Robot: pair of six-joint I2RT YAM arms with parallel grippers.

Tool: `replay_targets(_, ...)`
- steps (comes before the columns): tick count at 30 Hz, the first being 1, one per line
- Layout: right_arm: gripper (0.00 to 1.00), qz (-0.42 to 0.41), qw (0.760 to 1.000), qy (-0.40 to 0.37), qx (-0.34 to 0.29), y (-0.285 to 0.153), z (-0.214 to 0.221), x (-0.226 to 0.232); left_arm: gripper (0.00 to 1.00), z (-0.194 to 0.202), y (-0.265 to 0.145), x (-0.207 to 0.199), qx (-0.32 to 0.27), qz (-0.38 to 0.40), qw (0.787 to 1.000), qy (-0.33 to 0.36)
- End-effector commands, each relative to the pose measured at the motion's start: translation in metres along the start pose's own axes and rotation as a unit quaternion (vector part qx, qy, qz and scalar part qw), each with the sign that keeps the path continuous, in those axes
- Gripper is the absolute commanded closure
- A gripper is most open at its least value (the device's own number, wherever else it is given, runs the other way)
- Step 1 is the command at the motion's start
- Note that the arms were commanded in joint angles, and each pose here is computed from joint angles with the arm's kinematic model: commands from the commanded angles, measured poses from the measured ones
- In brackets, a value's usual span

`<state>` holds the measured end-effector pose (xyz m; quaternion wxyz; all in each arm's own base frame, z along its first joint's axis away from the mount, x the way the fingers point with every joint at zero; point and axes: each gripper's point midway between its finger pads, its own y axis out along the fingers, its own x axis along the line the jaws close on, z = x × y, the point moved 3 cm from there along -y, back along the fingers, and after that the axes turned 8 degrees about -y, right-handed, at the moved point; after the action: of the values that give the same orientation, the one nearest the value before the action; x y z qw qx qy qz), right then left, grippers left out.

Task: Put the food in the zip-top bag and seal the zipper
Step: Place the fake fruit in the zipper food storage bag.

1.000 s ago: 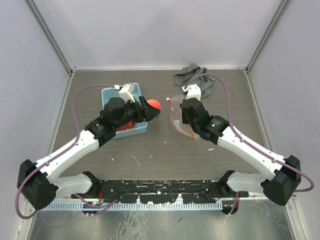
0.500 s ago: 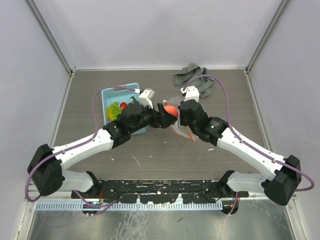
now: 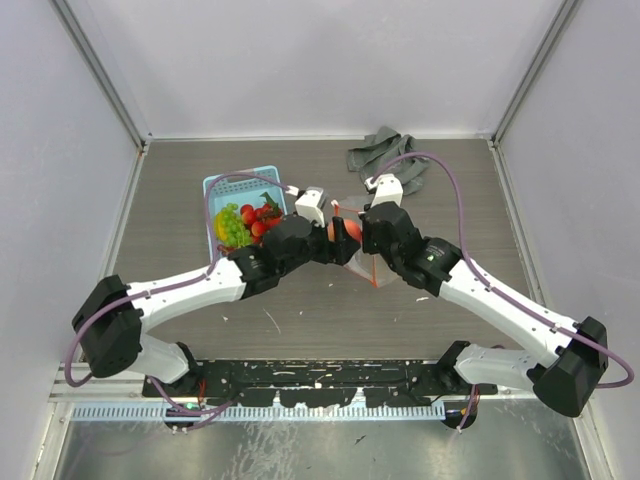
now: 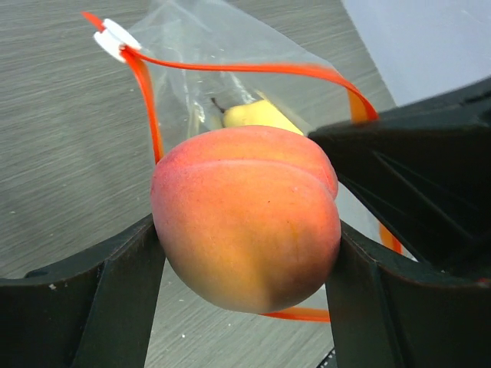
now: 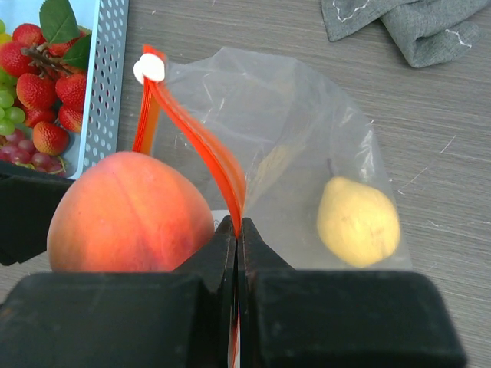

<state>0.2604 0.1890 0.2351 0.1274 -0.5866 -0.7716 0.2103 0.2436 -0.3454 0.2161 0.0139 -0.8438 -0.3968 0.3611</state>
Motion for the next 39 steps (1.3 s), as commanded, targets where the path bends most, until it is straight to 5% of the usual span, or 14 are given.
replay_targets(1, 0.99, -0.019, 0.999, 0.028, -0.037, -0.007, -0.017, 0.005, 0.48, -0.024, 0.005, -0.001, -0.042, -0.049, 0.998, 0.022)
replay_targets(15, 0.99, -0.017, 0.999, 0.029, -0.034, -0.005, -0.011, 0.005, 0.19, -0.015, 0.011, -0.009, -0.028, -0.051, 0.998, 0.029)
replay_targets(39, 0.99, -0.017, 0.997, 0.044, -0.055, -0.008, -0.013, 0.003, 0.09, -0.012, 0.009, -0.016, -0.01, -0.043, 0.998, 0.04)
